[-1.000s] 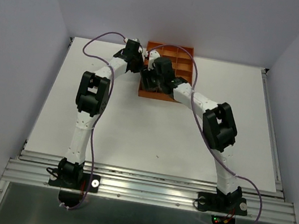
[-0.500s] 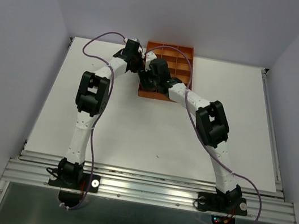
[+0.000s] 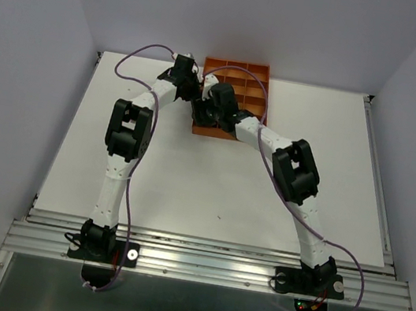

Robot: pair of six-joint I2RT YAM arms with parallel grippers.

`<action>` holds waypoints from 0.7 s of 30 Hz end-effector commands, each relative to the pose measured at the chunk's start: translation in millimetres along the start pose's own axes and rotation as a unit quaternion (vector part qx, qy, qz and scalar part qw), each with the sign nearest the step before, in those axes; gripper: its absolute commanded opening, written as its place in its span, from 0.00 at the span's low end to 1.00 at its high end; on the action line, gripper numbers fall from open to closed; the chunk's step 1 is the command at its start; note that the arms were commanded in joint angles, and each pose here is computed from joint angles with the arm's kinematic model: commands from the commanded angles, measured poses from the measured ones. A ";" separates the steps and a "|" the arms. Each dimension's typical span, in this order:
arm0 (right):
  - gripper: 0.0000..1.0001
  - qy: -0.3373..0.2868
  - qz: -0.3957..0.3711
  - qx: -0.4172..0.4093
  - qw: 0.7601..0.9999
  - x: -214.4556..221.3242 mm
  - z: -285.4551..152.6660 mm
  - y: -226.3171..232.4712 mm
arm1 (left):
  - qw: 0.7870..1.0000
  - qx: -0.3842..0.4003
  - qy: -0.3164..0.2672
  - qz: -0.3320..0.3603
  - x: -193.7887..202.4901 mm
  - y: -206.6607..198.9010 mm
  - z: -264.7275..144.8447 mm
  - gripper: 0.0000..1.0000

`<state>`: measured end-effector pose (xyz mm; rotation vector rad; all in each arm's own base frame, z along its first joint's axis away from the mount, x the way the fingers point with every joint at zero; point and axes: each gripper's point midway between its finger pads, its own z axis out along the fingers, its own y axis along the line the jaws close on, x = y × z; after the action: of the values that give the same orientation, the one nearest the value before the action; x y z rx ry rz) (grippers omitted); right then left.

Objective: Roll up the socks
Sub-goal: Place the sock in the storage box.

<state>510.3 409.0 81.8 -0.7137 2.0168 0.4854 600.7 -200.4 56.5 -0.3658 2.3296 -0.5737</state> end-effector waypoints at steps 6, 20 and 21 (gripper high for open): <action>0.66 0.027 0.037 -0.012 0.999 23.7 4.6 8.9 | 0.999 -0.006 0.009 -0.045 1.0 7.8 -0.1 0.00; 0.86 0.049 0.127 -0.032 0.990 54.3 5.8 -17.3 | 0.999 0.010 0.006 -0.036 -2.0 1.1 -5.0 0.00; 0.86 0.045 0.128 -0.045 0.990 52.8 6.3 -13.1 | 0.999 0.014 0.004 -0.035 -3.0 -0.6 -5.5 0.00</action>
<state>516.9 398.5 74.1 -0.5406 2.0715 0.6344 600.7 -201.7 57.0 -0.3539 2.3284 -0.5797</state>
